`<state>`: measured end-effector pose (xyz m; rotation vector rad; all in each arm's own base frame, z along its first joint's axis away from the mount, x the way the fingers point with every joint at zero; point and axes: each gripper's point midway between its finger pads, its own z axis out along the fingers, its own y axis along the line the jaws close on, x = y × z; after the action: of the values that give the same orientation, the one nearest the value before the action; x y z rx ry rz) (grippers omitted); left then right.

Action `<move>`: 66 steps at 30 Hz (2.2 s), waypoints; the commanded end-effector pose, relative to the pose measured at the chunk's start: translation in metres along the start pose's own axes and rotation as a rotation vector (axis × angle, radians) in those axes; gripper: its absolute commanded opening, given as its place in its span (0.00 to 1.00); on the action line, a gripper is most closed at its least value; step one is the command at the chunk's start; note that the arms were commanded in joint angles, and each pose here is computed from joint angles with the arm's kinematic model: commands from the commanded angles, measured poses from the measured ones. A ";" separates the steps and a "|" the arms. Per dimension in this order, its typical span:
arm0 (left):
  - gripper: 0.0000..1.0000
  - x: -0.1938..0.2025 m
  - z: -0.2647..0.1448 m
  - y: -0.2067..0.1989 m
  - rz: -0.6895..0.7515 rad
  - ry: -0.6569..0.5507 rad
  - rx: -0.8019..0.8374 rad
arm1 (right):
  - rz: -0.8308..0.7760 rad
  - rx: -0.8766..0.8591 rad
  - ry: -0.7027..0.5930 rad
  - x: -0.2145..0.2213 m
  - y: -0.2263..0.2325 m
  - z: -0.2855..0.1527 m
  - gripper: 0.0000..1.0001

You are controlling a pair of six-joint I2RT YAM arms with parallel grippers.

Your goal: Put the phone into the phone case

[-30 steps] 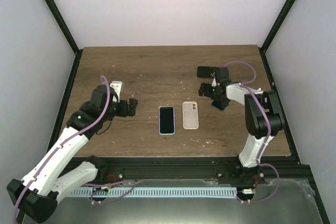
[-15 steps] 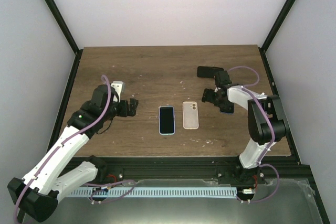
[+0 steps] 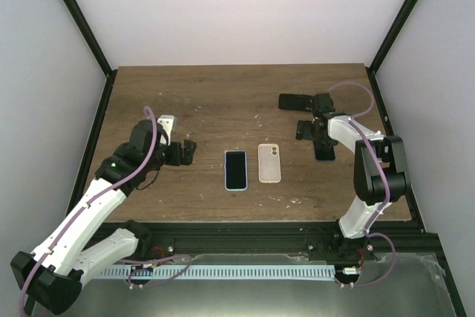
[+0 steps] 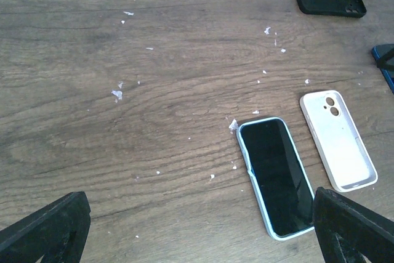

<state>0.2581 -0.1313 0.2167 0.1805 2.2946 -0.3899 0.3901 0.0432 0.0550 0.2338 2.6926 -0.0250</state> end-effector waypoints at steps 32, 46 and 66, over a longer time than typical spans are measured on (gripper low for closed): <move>1.00 -0.001 -0.002 -0.010 0.001 -0.014 0.064 | -0.052 -0.054 0.125 0.020 -0.017 0.024 0.99; 1.00 0.000 -0.002 -0.010 -0.002 -0.012 0.067 | -0.060 -0.012 0.185 0.037 -0.013 0.035 0.79; 1.00 0.000 -0.004 -0.009 -0.001 -0.019 0.060 | -0.089 -0.029 0.192 0.048 0.006 0.020 0.73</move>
<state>0.2524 -0.1395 0.2186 0.2112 2.2890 -0.4581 0.3800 0.0417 0.0207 0.1343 2.8233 -0.0234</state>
